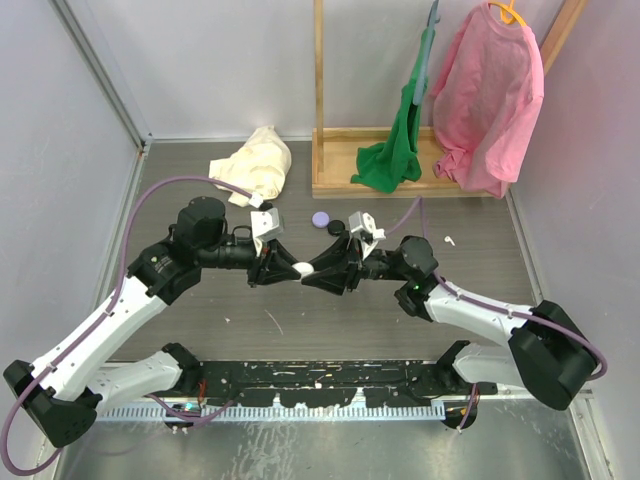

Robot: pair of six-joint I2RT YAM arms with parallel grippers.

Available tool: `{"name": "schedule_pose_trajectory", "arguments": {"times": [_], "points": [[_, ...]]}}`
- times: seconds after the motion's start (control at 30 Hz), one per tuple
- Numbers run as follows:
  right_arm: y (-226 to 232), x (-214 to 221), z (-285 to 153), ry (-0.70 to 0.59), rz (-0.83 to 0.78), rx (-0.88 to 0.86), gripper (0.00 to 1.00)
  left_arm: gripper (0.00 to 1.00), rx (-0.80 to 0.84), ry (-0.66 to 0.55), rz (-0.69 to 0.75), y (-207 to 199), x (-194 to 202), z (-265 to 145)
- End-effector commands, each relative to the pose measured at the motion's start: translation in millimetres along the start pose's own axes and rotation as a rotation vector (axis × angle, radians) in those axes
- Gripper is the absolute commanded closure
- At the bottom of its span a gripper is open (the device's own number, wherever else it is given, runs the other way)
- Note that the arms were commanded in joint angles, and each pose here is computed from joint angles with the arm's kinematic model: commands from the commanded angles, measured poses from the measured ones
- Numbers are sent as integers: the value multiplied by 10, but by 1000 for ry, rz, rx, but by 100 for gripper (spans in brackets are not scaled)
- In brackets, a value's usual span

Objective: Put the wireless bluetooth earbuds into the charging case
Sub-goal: Pick up the charging case at the center of the board.

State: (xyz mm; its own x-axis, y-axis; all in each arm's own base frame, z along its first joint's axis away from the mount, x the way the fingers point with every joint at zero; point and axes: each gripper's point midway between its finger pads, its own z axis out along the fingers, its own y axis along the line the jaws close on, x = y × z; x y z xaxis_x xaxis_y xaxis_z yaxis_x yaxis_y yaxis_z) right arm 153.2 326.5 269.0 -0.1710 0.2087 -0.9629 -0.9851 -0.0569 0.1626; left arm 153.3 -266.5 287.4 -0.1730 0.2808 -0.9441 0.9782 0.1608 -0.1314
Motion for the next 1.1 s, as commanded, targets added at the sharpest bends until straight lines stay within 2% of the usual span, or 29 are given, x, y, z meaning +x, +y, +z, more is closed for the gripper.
{"name": "schedule_pose_trajectory", "arguments": {"times": [0.0, 0.7, 0.77, 0.93, 1.07], "points": [[53, -263, 72, -51, -67, -48, 60, 92, 10, -58, 69, -36, -247, -43], [69, -132, 88, -7, -37, -91, 65, 94, 6, -88, 84, -51, -287, -60], [76, -135, 89, -6, -38, -96, 68, 94, 7, -89, 82, -52, -280, -55], [83, -141, 90, -7, -44, -100, 87, 91, -6, -88, 83, -30, -267, -55], [97, -161, 84, -14, -48, -101, 97, 77, -35, -95, 84, 12, -247, -60]]}}
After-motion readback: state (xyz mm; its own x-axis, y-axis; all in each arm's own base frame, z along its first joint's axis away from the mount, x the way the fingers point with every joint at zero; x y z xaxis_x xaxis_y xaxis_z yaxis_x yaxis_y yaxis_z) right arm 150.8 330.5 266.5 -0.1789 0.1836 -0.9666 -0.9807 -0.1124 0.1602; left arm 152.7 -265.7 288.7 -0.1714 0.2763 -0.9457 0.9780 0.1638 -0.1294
